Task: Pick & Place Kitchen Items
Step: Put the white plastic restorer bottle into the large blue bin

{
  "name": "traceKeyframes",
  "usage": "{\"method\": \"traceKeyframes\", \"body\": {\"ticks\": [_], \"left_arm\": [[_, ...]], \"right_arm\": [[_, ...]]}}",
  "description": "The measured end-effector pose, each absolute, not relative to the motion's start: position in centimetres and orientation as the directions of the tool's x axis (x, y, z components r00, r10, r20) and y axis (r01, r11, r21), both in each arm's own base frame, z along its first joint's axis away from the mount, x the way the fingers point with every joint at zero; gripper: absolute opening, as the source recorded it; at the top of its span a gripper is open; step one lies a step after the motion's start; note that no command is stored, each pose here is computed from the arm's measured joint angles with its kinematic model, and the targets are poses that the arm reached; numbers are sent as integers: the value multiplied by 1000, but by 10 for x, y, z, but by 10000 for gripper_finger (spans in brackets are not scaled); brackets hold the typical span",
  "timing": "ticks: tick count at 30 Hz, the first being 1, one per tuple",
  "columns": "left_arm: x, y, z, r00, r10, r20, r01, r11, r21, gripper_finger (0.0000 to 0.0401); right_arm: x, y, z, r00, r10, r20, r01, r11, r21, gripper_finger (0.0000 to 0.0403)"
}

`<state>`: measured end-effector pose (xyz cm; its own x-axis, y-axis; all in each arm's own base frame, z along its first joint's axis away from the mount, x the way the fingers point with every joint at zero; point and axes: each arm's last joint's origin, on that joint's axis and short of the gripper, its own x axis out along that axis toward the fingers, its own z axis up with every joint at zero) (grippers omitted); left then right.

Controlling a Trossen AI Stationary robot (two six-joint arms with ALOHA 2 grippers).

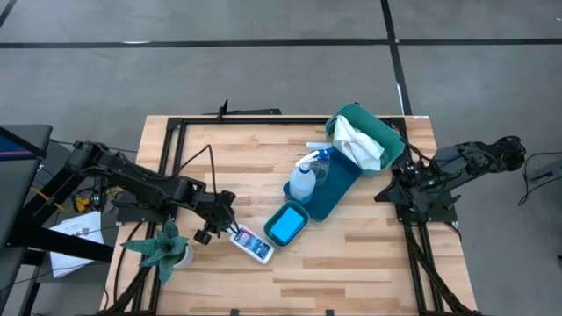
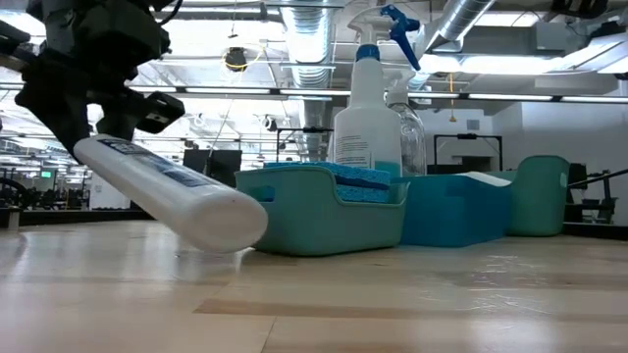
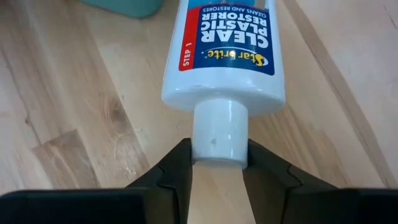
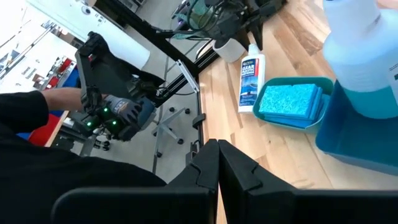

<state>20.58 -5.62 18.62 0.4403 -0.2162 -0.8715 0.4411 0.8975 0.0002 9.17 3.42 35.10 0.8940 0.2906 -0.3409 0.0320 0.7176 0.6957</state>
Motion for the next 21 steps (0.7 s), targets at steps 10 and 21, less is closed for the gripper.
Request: {"method": "traceKeyframes", "body": {"ticks": [10, 21], "left_arm": [[204, -56, 197, 389, -198, -900, 438, 899, -8, 107], [207, -52, 225, 366, -96, -926, 401, 914, 64, 107]], "right_arm": [[92, 34, 352, 899, 283, -333, 28, 723, 690, 0], [93, 34, 354, 910, 273, -312, 10, 739, 674, 0]]}}
